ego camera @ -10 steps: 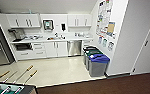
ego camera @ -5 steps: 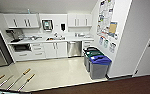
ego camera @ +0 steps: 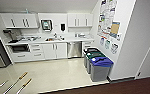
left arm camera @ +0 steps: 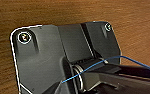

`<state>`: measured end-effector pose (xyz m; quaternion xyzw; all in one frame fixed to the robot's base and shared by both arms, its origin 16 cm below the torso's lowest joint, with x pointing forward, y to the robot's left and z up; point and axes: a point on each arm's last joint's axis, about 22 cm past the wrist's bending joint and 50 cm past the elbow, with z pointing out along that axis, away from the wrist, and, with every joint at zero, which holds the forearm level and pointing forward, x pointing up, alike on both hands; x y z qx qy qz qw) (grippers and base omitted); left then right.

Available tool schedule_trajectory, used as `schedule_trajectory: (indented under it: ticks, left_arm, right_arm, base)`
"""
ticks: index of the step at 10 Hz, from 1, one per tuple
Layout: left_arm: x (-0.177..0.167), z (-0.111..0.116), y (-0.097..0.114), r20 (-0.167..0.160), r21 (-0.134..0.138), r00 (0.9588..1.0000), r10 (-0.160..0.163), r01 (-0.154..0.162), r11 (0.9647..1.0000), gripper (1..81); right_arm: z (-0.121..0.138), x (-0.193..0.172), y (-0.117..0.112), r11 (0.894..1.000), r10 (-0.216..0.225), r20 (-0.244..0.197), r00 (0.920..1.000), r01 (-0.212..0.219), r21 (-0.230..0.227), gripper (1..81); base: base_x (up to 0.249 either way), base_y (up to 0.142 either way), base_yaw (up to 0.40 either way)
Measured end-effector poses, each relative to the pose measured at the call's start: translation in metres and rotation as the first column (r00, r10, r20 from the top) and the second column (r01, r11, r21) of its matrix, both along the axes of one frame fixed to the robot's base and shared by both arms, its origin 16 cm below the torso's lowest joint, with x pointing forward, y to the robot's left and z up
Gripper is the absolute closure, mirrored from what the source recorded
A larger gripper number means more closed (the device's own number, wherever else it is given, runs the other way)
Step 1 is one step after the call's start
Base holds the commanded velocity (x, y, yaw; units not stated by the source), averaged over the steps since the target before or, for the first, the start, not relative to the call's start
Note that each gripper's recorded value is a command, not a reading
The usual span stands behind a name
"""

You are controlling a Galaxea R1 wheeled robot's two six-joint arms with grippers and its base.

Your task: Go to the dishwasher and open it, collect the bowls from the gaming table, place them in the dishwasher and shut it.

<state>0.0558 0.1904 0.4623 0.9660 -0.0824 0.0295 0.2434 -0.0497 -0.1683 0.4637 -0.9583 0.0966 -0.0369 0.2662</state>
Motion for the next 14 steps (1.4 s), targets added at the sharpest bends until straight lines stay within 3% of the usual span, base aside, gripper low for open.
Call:
schedule_trajectory:
  ticks: [14]
  left_arm:
    - [0.0007, -0.0002, 0.0015, 0.001, 0.002, 1.0, 0.008, -0.008, 1.0, 1.0]
  right_arm:
    - [-0.0003, 0.0032, -0.0025, 1.0, 0.0, 0.004, 1.0, 0.0, -0.003, 1.0]
  base:
    - [0.17, 0.0, 0.0]
